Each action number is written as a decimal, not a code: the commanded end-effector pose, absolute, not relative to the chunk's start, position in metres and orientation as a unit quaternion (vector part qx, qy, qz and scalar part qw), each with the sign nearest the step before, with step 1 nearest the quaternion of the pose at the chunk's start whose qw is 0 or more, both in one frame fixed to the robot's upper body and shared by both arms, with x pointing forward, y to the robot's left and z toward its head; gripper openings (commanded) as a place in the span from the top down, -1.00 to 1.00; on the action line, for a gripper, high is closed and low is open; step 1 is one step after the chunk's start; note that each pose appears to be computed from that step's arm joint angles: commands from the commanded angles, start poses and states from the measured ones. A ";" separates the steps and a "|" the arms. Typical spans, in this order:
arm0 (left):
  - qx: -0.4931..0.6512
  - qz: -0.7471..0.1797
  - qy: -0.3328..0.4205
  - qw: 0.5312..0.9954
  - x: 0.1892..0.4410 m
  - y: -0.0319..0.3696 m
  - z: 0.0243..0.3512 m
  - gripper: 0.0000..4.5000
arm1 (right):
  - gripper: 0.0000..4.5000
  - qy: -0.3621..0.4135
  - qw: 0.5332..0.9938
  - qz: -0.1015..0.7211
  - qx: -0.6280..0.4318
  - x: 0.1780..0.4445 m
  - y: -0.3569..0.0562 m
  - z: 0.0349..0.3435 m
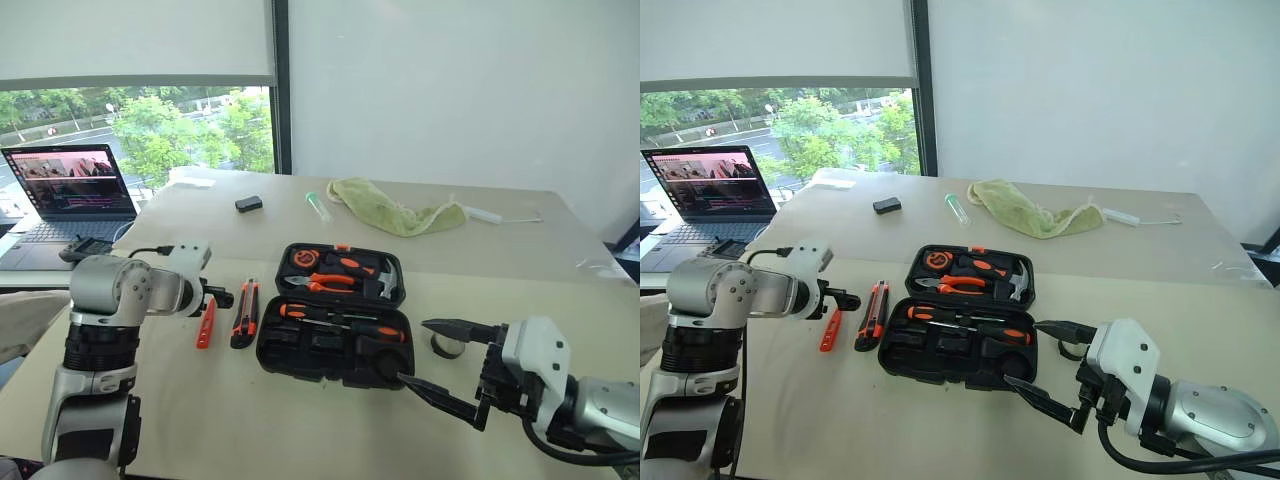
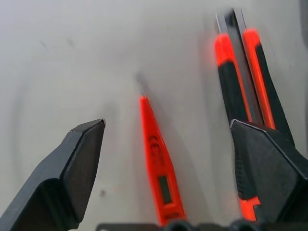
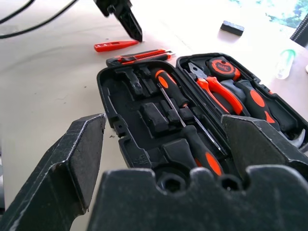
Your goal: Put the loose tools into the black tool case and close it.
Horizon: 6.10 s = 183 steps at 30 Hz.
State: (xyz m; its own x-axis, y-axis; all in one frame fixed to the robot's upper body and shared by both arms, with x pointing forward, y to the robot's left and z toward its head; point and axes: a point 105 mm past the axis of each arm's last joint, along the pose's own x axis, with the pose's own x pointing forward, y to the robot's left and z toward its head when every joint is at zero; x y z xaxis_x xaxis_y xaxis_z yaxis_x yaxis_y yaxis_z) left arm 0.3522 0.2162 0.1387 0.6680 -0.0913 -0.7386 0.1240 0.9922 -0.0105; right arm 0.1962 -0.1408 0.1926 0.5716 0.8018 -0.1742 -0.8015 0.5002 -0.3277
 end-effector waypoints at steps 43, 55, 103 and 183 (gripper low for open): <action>0.333 -0.655 0.169 0.657 0.334 0.132 0.174 0.85 | -1.00 -0.021 0.865 0.461 -0.196 0.197 -0.143 0.199; 0.397 -0.703 0.157 0.569 0.348 0.072 0.178 0.85 | -1.00 -0.014 0.882 0.432 -0.186 0.179 -0.142 0.194; 0.272 -0.648 0.161 0.693 0.346 0.056 0.204 -0.06 | -1.00 -0.013 0.891 0.417 -0.181 0.169 -0.143 0.191; 0.027 0.003 0.388 0.921 0.378 0.141 0.131 -0.92 | -1.00 -0.007 0.869 0.461 -0.180 0.192 -0.153 0.192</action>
State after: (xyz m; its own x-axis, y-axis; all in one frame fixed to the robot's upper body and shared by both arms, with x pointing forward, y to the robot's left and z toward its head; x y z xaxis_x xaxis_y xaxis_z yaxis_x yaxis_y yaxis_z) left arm 0.3763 0.1419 0.1297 0.7048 -0.0047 -0.7094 0.0418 0.9985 0.0350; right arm 0.1957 -0.1533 0.1859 0.5820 0.7978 -0.1577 -0.7979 0.5226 -0.3005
